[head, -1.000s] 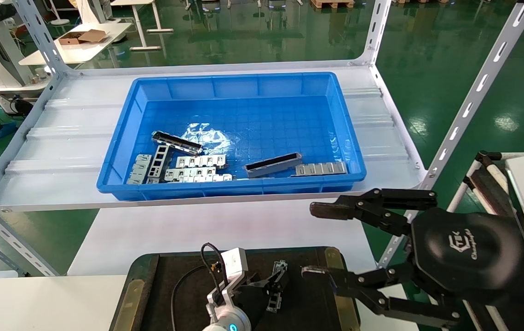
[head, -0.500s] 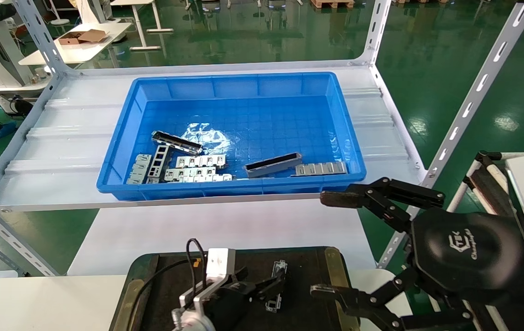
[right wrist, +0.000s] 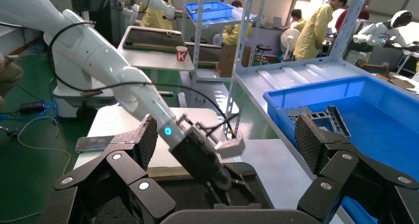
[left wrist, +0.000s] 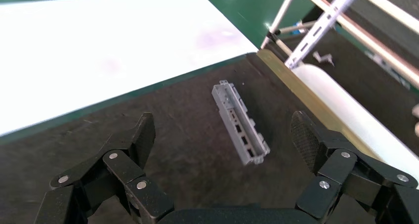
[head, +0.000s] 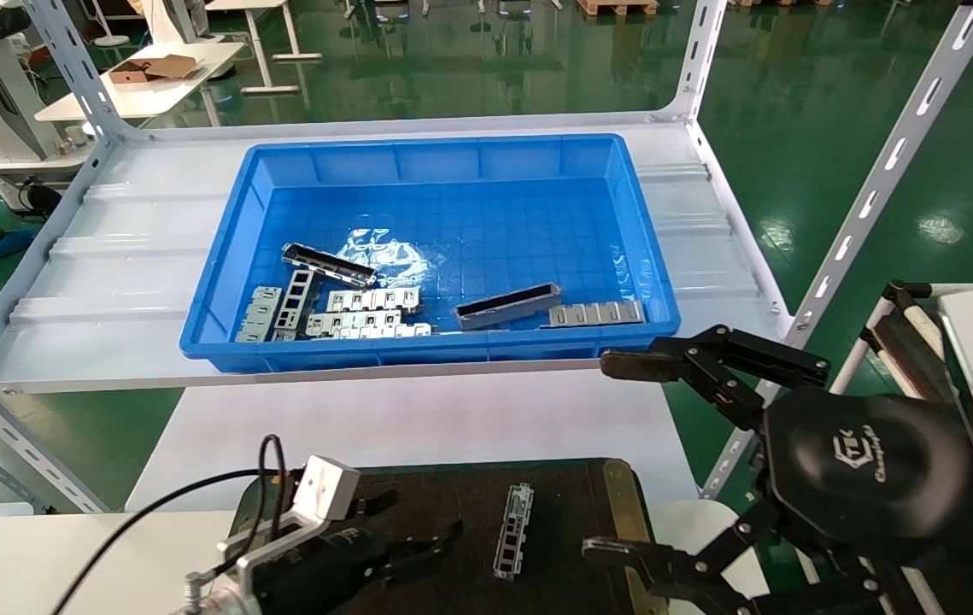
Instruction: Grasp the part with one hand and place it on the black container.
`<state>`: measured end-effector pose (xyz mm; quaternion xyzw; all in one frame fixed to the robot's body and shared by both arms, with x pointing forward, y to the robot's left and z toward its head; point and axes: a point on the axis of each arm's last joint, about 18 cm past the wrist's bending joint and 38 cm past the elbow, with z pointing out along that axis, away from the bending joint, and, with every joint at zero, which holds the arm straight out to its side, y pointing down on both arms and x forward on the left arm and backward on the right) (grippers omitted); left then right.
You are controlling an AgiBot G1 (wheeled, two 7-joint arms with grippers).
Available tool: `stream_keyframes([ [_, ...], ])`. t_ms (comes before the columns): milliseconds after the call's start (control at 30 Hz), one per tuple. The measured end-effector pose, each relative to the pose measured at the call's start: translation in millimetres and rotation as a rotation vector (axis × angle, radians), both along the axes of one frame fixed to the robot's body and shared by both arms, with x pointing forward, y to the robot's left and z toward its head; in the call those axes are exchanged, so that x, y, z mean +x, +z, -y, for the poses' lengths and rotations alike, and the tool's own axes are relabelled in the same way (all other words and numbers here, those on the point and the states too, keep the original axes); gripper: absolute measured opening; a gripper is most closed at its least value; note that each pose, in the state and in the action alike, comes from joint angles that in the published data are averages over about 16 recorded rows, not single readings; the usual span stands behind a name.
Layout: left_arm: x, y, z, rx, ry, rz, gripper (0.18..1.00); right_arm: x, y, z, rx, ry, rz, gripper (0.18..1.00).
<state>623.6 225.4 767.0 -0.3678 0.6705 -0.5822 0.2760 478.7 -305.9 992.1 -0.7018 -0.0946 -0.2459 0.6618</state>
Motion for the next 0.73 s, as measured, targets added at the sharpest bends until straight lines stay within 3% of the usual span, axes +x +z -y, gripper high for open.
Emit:
stream_keyframes([
  [400, -26.4, 21.8, -51.5, 0.121, -0.137, 0.089, 1.001, 0.0, 0.0, 0.0, 0.000, 0.000, 0.000, 1.001],
  [733, -41.1, 31.1, -70.5, 0.143, -0.193, 0.126, 1.001, 0.0, 0.0, 0.0, 0.000, 0.000, 0.000, 1.001],
])
